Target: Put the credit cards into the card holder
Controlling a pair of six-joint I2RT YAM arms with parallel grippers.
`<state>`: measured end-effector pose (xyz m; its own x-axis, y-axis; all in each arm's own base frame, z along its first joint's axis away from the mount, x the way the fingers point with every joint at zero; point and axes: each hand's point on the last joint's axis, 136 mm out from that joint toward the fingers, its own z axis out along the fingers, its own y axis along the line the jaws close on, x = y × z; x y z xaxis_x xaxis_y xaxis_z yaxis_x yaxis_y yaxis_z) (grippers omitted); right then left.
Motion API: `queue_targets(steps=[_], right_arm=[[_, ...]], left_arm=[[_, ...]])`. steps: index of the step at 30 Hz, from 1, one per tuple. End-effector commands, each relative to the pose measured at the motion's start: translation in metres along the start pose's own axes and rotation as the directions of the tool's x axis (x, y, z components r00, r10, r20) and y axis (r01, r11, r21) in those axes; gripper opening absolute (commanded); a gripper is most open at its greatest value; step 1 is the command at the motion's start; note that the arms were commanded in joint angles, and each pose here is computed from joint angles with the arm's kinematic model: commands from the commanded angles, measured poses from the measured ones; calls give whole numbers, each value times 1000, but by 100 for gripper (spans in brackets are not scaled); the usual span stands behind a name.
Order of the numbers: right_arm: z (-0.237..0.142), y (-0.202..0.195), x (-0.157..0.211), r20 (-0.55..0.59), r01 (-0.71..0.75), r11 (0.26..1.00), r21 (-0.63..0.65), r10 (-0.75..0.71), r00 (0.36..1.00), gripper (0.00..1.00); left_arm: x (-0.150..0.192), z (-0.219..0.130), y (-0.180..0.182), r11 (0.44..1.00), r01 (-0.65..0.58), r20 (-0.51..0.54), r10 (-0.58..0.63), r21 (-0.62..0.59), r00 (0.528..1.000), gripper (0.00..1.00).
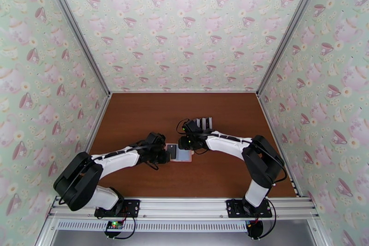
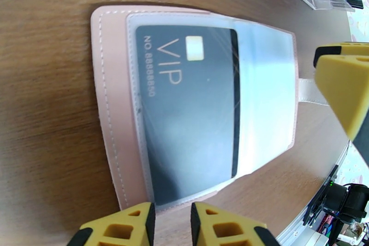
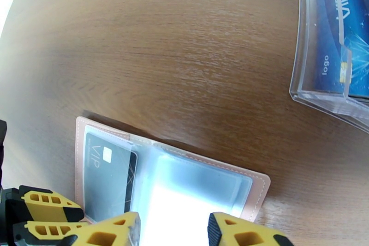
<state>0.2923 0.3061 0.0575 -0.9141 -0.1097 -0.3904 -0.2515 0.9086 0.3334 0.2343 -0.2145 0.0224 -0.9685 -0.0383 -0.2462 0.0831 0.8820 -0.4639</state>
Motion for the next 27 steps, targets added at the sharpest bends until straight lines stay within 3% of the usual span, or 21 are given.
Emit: queue_targets(steps=[1,12,27], right_arm=[[5,-2,4,-17,2,1000,-7,-2,1000,45],[12,-3,5,-26,6,1000,3,-5,1000,45],[23,-12,6,-45,10,1000,26,-9,999,46]], left_arm=[[3,5,11,999,1,11,0,-36,1000,28],[10,11,16,999,9,-6,-10,-32,1000,28],[13,12,18,999,8,-15,-9,-36,1000,38]])
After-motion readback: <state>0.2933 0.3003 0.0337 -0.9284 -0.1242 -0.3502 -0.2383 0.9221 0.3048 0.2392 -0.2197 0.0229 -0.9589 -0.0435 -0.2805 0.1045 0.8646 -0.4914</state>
